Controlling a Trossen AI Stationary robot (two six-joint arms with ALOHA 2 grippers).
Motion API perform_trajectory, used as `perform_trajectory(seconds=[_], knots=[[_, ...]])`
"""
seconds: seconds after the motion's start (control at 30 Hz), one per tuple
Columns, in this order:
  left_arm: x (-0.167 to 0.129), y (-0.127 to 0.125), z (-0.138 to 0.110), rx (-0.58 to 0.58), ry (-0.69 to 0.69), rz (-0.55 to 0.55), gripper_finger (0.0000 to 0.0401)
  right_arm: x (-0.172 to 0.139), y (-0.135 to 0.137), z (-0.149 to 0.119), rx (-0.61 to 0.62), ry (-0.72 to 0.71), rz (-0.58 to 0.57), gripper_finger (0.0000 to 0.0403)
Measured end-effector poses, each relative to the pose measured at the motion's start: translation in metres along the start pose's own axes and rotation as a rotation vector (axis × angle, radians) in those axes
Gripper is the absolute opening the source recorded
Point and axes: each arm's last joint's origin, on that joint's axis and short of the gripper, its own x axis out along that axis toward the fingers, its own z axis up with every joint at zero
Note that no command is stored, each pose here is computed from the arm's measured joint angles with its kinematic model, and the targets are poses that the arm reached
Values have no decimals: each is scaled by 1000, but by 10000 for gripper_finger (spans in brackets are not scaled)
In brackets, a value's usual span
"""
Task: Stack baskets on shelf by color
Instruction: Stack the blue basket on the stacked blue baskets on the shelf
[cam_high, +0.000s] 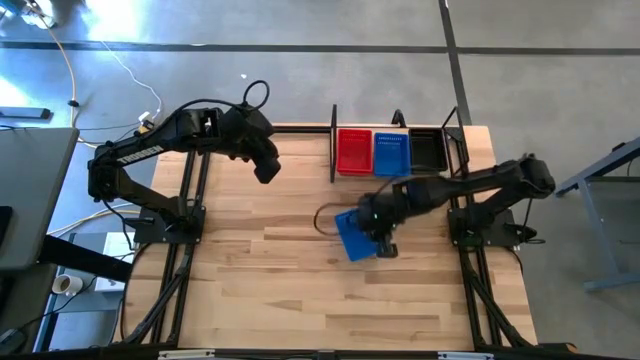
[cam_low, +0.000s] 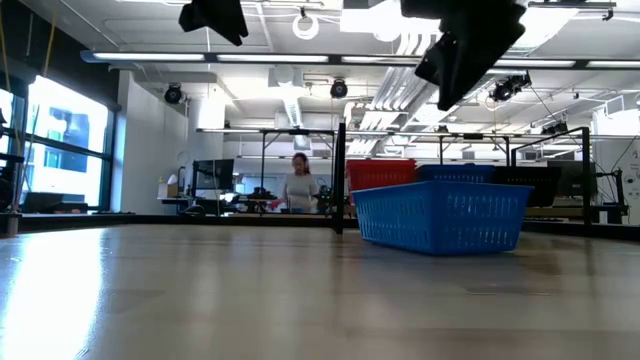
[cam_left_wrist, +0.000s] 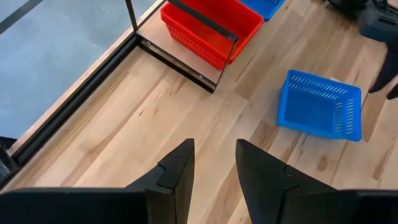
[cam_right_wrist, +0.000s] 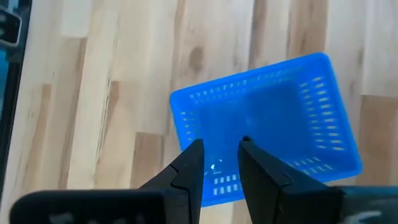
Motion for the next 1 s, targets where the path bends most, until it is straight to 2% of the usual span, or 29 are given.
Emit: perform_trajectory(seconds=[0.17,0.33,0.73,1.0], knots=[[0,0,0,8,0,0,107,5,22,-1,-27,6,-11,85],[0,0,0,14,0,0,107,11,33,-2,2,16,4,85],[0,0,0,32,0,1,107,59,45,-5,-28,154,-39,85],[0,0,0,32,1,2,107,71,44,-6,-25,182,-71,85]])
